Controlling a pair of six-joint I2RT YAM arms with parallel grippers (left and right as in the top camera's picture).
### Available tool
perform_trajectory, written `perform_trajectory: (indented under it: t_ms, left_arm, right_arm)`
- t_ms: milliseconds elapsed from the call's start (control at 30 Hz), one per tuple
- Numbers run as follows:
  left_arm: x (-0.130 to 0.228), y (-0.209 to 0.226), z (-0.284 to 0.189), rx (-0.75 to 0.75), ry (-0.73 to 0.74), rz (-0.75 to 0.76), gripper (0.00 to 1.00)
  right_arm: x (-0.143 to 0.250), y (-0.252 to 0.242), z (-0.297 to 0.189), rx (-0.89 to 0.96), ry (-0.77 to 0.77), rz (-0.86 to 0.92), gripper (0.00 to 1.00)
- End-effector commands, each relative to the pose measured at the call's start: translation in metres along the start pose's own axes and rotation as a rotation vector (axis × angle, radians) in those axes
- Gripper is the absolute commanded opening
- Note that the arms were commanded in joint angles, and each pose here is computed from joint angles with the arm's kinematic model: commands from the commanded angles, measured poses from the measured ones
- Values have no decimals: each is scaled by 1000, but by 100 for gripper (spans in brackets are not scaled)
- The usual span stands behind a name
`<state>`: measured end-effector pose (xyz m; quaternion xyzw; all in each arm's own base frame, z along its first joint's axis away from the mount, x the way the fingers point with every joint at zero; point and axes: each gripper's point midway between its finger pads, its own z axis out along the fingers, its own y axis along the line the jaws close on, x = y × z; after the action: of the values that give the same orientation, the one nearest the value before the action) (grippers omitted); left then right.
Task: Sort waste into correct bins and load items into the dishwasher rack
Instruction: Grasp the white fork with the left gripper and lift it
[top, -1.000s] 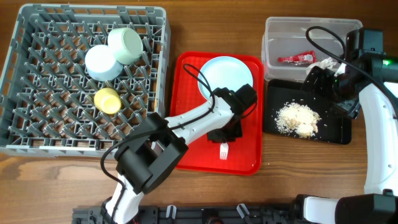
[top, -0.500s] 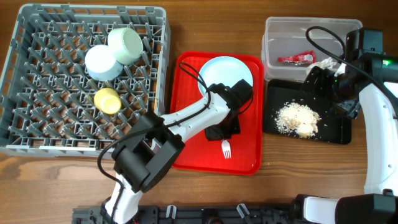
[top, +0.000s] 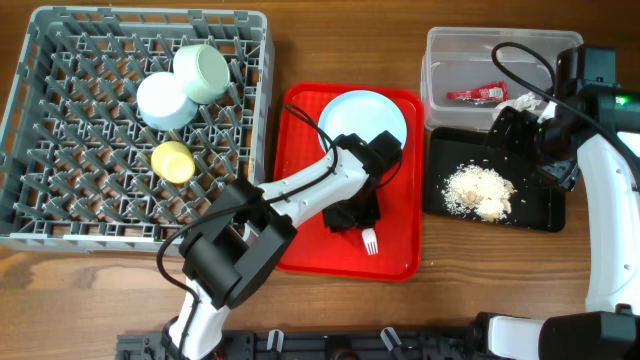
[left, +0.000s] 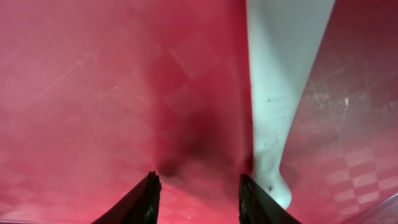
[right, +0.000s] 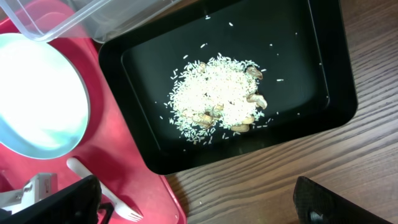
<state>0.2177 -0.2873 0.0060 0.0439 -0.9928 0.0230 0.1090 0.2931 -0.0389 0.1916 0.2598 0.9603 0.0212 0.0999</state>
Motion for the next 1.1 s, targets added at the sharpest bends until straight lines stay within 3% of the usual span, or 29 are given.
perform_trajectory:
  t_ms: [0, 567, 700, 1067]
  left_arm:
    - [10, -5, -3, 15, 6, 47, 42]
    - [19, -30, -28, 106, -66, 114, 47]
    - [24, -45, -27, 139, -89, 122, 64]
    - [30, -44, -10, 114, -112, 80, 65]
  right_arm:
    - [-2, -3, -3, 13, -15, 7, 100]
    - [-3, -3, -3, 12, -18, 3, 100]
    - [-3, -3, -3, 12, -18, 3, 100]
    - [-2, -3, -3, 12, -17, -18, 100]
